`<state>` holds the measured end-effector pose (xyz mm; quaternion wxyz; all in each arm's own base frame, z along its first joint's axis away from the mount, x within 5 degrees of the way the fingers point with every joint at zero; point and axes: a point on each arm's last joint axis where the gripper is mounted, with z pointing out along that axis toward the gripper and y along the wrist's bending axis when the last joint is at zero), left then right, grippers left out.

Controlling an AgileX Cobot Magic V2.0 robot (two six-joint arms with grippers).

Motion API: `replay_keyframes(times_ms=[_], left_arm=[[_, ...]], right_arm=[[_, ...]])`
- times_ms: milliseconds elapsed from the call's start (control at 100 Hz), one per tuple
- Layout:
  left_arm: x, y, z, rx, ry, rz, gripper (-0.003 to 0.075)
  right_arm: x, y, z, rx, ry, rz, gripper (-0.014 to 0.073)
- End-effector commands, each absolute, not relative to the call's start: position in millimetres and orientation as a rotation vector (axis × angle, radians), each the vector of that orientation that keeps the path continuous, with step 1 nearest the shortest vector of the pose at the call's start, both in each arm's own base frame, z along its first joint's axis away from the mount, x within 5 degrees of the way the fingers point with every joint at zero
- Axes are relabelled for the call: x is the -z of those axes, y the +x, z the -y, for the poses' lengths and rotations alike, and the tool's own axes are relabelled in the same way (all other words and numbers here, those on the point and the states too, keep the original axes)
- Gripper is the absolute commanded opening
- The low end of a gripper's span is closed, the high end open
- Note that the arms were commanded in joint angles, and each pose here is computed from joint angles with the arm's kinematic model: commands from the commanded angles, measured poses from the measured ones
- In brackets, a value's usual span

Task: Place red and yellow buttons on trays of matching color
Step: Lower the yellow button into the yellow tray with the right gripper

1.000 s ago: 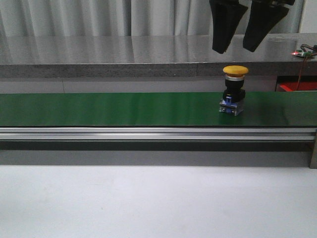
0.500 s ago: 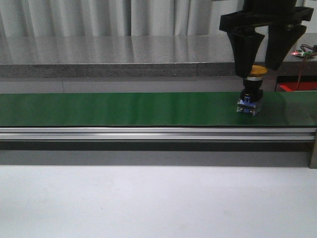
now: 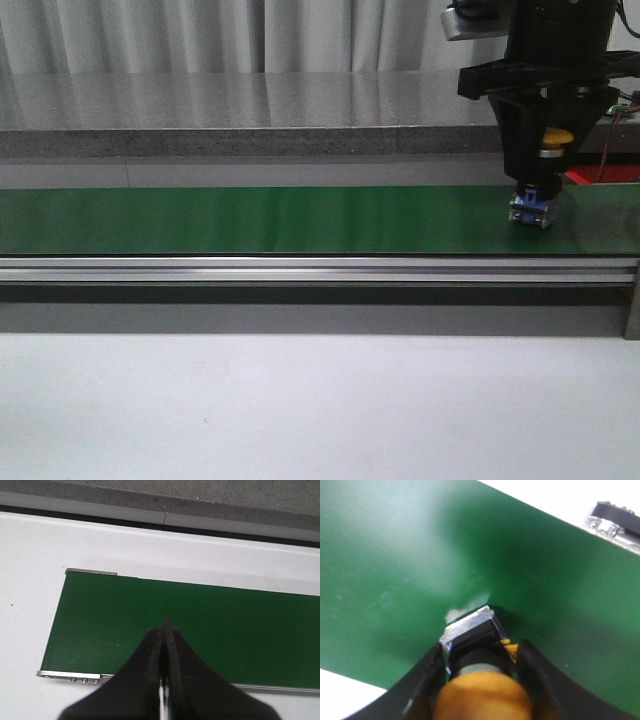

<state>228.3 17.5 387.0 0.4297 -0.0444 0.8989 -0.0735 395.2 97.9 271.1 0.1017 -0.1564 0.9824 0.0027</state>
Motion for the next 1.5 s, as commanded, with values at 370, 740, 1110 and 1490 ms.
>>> replay_keyframes(times_ms=[370, 740, 1110, 1490], left_arm=[[-404.5, 226.7, -16.0, 0.187, -0.113, -2.134, -0.0020], [-404.5, 226.7, -16.0, 0.187, -0.113, -2.134, -0.0019], [-404.3, 226.5, -15.9, 0.188, -0.113, -2.138, -0.0019], [-404.7, 226.8, -16.0, 0.187, -0.114, -2.132, -0.0019]], right_arm=[[-353.9, 328.5, -18.8, 0.000, -0.161, -2.793, 0.0106], [-351.4, 258.6, 62.6, 0.088, 0.244, -2.698, 0.0106], [-324.0, 282.5, 104.2, 0.067, 0.436, -2.604, 0.0106], [-264.9, 325.2, 121.2, 0.058, 0.448, -2.662, 0.0106]])
